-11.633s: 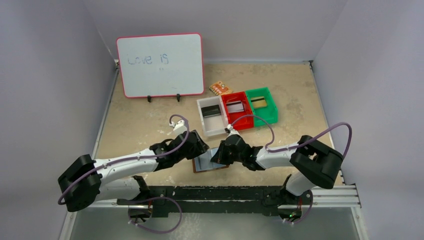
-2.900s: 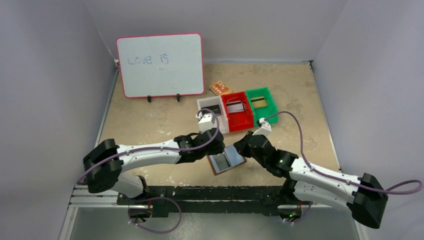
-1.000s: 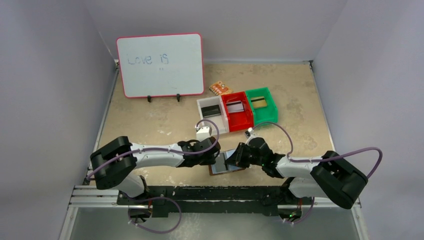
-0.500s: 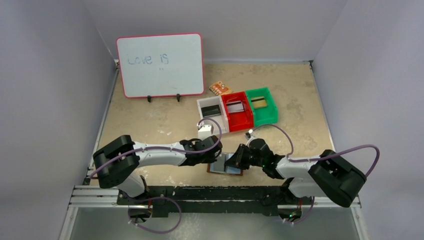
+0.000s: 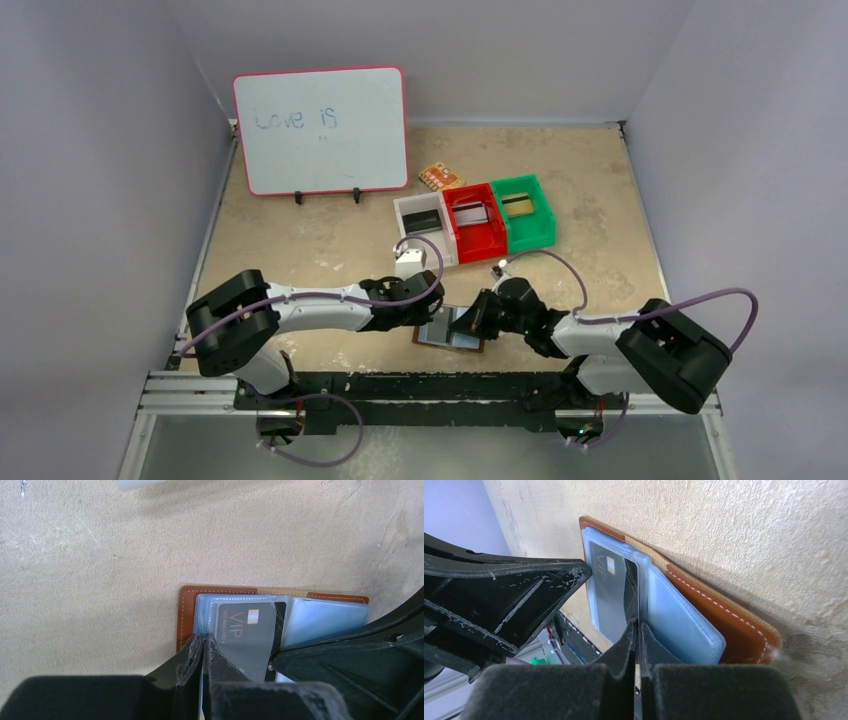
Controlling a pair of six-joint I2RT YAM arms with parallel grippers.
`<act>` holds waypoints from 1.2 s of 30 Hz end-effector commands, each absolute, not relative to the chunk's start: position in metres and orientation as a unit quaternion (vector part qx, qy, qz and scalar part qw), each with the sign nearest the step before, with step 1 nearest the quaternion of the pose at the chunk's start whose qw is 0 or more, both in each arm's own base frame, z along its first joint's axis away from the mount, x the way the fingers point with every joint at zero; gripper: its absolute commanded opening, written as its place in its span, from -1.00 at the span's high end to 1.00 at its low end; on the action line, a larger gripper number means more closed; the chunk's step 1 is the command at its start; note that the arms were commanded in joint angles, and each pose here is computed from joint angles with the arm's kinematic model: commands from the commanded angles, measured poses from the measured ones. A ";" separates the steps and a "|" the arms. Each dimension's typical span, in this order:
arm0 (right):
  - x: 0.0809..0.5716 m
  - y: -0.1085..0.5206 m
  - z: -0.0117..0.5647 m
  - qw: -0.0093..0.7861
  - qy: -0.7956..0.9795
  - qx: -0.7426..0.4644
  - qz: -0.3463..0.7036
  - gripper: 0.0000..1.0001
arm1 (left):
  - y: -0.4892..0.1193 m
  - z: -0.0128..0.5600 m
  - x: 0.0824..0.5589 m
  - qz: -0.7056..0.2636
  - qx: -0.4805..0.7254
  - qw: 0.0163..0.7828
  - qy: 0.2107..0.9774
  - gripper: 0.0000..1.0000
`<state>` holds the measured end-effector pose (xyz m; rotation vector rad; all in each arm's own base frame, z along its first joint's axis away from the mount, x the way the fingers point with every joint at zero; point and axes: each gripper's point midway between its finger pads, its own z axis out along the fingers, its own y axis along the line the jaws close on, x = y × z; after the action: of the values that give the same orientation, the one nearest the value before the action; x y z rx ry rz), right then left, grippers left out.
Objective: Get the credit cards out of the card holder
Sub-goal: Remove the credit card from the card holder.
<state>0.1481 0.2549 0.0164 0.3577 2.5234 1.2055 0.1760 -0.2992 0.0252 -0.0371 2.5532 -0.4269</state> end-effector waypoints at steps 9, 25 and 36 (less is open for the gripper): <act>0.157 0.241 0.020 0.187 0.882 0.168 0.398 1.00 | -0.304 0.040 0.175 -0.179 -0.025 0.281 0.943 0.82; 0.159 0.244 0.024 0.193 0.875 0.166 0.412 0.59 | -0.322 0.041 0.168 -0.209 0.002 0.257 0.944 0.47; 0.162 0.253 0.024 0.188 0.879 0.150 0.412 0.68 | -0.313 0.016 0.155 -0.172 0.026 0.231 0.957 0.67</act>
<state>0.1554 0.2452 0.0179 0.4506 2.4934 1.1436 0.1648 -0.3124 0.0266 0.0086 2.5897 -0.5070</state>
